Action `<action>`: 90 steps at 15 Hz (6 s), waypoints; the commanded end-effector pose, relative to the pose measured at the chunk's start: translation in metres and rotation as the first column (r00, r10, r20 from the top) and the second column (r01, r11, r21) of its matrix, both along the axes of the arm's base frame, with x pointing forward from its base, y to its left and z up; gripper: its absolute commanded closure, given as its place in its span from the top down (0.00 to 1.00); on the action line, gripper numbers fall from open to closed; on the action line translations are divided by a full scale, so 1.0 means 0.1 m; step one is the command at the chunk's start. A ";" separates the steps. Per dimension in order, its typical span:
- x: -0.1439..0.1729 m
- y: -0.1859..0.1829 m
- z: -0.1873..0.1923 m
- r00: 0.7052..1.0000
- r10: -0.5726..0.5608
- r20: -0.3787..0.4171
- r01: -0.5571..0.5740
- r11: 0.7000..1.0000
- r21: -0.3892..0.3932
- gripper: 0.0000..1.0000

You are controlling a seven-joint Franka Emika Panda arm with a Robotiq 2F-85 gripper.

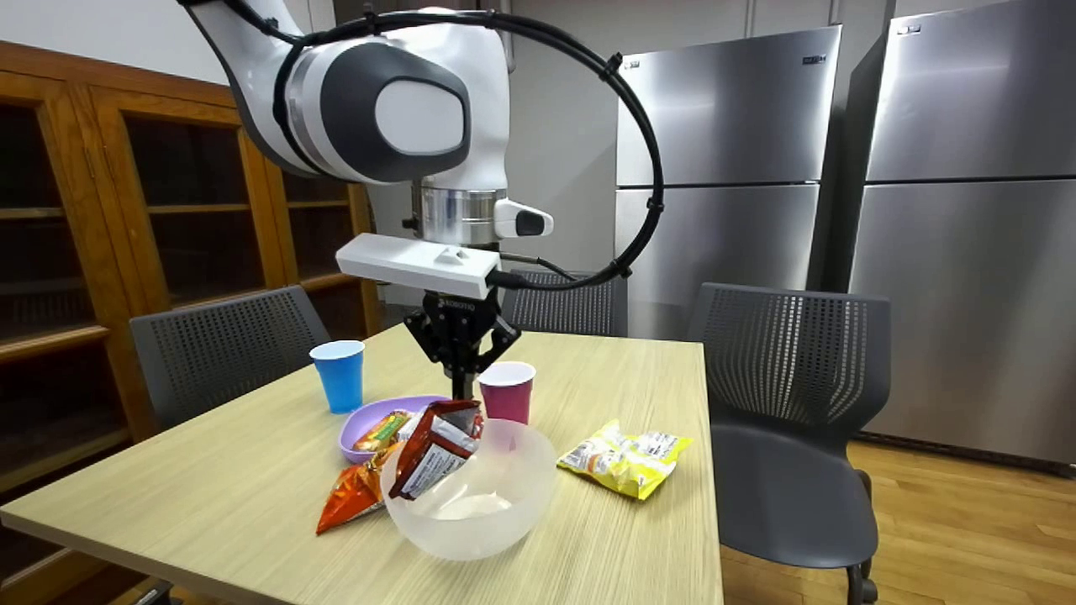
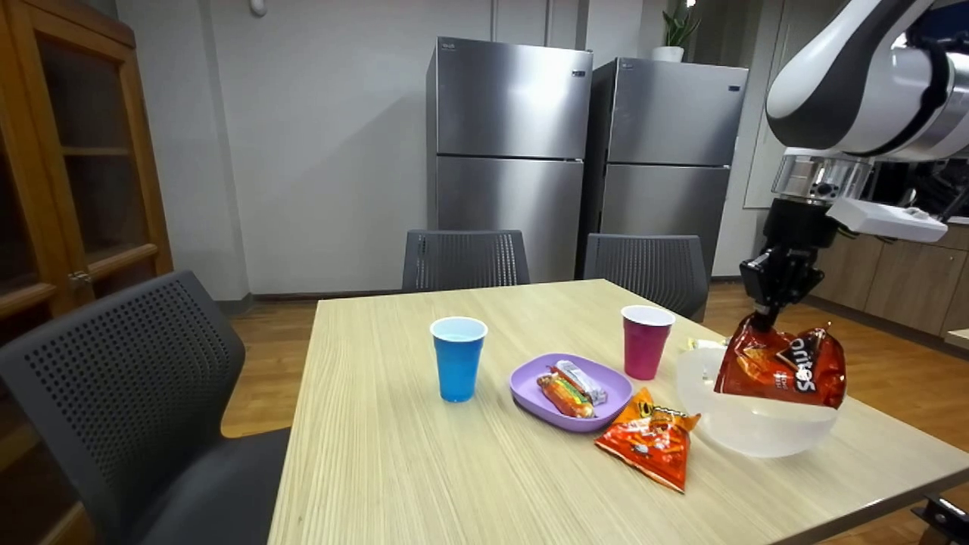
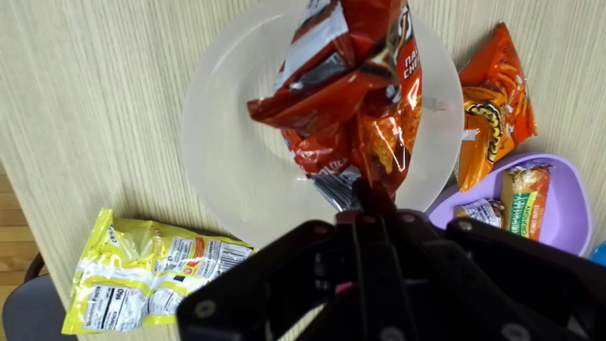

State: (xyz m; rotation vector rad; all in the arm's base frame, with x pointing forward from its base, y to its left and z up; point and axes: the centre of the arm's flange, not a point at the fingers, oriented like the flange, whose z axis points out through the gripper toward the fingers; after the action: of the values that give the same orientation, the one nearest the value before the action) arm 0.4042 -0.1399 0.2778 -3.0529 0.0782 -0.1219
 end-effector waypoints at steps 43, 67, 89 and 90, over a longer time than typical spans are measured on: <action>0.31 -0.88 -0.23 0.995 -0.018 0.103 0.025 0.997 -0.069 1.00; 1.40 -1.82 -1.06 1.000 0.006 0.028 -0.005 0.999 -0.035 1.00; 1.36 -1.78 -1.18 0.994 -0.100 -0.034 0.097 0.992 -0.084 0.27; 1.36 -1.78 -1.18 0.995 -0.099 -0.033 0.096 0.992 -0.084 0.20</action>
State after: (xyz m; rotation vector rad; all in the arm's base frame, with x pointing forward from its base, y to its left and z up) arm 0.5357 -0.3146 0.1575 -3.1318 0.2166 -0.0999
